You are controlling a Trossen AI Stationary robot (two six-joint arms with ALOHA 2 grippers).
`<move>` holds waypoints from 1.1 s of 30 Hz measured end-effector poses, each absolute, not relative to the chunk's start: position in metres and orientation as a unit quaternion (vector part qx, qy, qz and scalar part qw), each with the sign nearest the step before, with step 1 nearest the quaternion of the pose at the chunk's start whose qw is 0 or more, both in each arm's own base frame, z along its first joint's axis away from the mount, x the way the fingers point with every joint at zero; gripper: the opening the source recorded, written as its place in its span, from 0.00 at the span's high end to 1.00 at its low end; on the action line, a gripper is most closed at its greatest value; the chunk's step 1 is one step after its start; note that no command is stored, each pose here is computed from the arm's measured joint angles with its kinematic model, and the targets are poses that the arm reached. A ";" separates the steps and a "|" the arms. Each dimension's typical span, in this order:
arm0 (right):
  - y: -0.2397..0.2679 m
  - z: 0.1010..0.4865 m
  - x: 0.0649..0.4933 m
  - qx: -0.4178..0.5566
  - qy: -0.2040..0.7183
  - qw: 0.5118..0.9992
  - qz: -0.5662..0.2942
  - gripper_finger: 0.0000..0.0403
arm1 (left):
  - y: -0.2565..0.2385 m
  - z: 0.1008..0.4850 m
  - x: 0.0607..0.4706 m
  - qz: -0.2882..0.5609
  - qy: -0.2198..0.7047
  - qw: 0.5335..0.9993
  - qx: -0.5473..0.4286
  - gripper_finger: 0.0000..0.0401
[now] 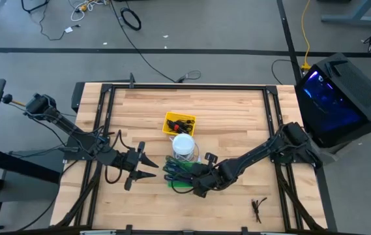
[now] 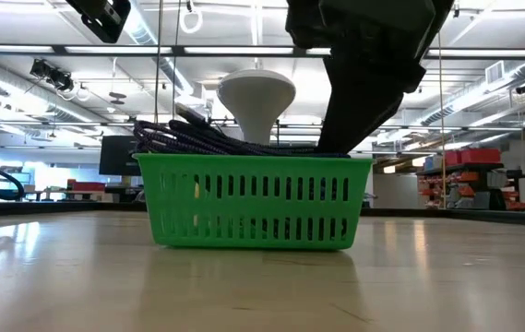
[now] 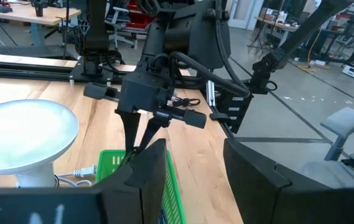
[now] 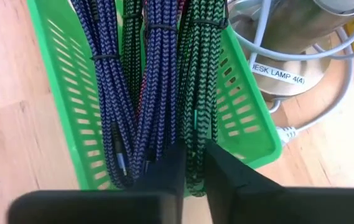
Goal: Pick & Place USB Port
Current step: Put the green and black USB cable into the green bin, then put the black USB cable into the yellow bin
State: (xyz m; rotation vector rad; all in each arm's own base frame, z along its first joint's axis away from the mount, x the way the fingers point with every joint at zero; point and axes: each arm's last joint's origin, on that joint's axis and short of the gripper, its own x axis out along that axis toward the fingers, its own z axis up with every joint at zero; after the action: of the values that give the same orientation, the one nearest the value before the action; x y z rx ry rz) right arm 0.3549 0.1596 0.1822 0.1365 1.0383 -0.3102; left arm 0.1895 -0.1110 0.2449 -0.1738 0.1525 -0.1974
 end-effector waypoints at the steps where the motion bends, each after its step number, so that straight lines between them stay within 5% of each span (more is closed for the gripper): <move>1: 0.160 0.183 0.355 0.066 0.491 0.856 -0.148 0.84 | -0.111 0.245 0.190 -0.098 0.076 0.988 -0.087 0.59; 12: 0.156 0.195 0.352 0.056 0.480 0.862 -0.152 0.55 | -0.111 0.245 0.190 -0.098 0.076 0.988 -0.087 0.59; 20: 0.154 0.232 0.333 0.075 0.481 0.867 -0.108 0.58 | -0.111 0.245 0.190 -0.098 0.078 0.988 -0.087 0.59; 27: 0.187 0.239 0.291 0.138 0.596 0.791 -0.030 0.63 | -0.111 0.244 0.189 -0.098 0.080 0.988 -0.087 0.59; 33: 0.226 0.236 0.247 0.166 0.653 0.736 -0.066 0.63 | -0.111 0.244 0.189 -0.097 0.080 0.988 -0.090 0.59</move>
State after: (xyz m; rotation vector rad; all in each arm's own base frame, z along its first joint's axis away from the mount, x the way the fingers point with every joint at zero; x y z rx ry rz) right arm 0.2466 0.2256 0.2357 0.3647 1.4333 -0.1447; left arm 0.1894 -0.1109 0.2442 -0.1810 0.1607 -0.1956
